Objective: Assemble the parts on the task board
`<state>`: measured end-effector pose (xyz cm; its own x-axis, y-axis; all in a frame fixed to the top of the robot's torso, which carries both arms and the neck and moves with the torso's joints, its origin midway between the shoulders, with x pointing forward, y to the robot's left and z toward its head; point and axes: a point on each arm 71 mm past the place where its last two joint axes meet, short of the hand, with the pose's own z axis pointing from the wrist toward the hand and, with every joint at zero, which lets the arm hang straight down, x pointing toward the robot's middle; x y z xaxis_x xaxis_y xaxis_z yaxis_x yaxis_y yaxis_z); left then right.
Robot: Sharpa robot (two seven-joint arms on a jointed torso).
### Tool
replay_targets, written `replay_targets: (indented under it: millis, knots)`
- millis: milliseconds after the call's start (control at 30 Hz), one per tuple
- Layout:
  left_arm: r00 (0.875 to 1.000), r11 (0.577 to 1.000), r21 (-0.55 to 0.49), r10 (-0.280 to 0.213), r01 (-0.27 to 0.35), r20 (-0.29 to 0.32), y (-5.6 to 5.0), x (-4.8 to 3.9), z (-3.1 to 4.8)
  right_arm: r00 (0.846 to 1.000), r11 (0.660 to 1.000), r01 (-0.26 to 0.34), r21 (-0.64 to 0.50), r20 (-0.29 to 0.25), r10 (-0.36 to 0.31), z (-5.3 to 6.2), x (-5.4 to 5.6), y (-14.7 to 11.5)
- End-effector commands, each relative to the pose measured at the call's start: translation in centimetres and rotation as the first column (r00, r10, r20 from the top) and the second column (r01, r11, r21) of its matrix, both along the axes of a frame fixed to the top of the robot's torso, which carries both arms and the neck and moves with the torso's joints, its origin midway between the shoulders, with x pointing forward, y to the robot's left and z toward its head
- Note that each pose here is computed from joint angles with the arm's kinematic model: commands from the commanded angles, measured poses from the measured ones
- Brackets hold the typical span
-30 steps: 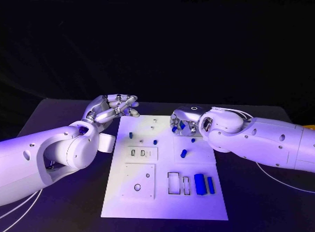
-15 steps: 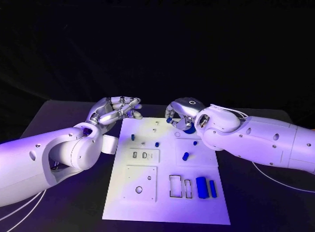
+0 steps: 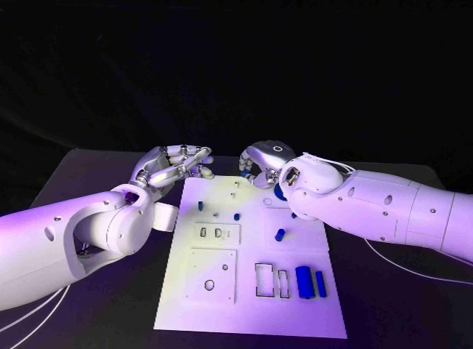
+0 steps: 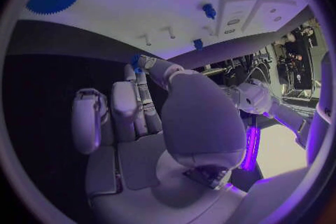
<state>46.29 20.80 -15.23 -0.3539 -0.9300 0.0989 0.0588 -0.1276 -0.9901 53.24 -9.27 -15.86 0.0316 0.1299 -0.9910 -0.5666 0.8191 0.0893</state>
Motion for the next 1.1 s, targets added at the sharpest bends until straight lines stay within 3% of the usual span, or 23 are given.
replay_targets:
  millis: [33,1100]
  knots:
    - [1.000,1.000,-0.013,-0.019,0.019,0.006,-0.3,-0.06,0.19,1.000,1.000,-0.003,-0.002,0.000,0.003,-0.1,0.0,0.2]
    - [1.000,1.000,-0.015,-0.022,0.022,0.009,-0.5,0.13,0.24,0.998,1.000,-0.024,-0.017,-0.056,0.023,-1.5,0.1,1.4]
